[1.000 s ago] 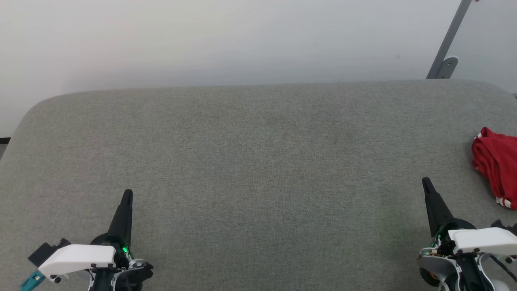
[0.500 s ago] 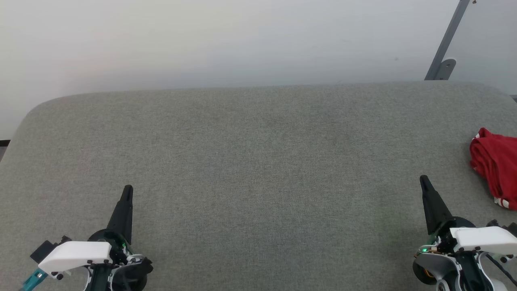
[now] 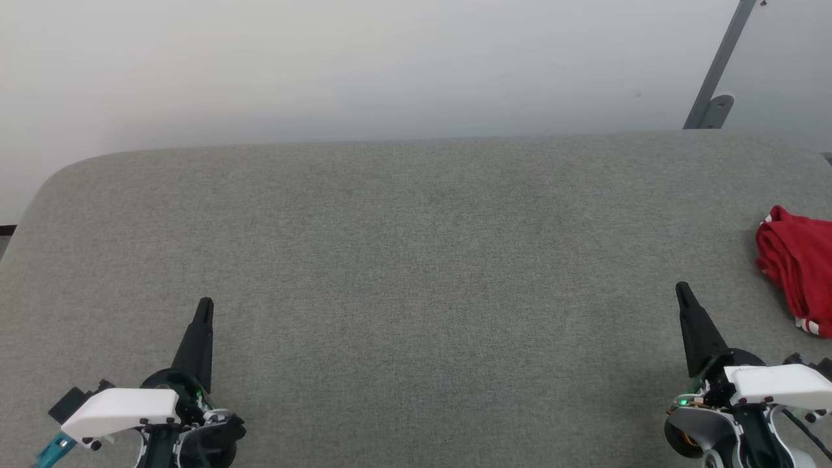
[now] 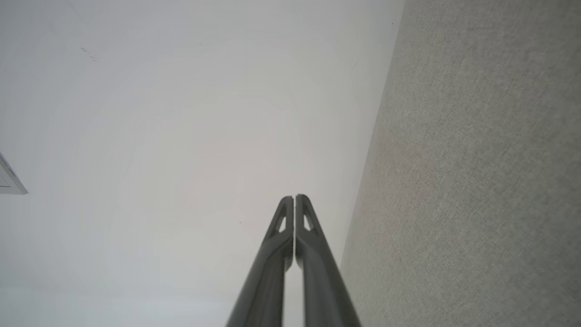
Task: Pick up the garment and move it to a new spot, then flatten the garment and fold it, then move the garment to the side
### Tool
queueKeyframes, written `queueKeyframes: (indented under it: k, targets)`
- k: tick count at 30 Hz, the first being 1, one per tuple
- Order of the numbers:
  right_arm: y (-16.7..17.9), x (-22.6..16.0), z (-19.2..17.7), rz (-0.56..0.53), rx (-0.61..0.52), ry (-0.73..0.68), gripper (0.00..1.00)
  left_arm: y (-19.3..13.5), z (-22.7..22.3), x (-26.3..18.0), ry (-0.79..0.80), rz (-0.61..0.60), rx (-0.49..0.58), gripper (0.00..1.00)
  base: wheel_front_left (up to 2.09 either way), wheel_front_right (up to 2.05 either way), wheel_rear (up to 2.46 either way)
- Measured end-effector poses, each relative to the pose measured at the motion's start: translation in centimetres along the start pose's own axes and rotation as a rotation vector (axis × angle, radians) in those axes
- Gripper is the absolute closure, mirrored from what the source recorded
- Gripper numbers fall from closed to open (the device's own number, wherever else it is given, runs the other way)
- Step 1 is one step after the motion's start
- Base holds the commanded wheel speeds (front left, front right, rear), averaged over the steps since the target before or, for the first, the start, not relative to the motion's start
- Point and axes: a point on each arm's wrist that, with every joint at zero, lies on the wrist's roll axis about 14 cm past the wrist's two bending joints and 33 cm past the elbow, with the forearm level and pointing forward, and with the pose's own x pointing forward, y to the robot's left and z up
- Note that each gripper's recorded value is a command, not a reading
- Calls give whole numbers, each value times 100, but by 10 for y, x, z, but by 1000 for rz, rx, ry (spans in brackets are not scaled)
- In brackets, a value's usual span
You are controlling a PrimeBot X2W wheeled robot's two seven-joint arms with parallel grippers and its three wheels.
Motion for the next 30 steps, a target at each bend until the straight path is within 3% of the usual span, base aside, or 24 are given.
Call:
queueKeyframes:
  k: [30]
  targets:
    - [0,0,0,0,0,0,100,0,0,0,0,0,0,100,0,0,0]
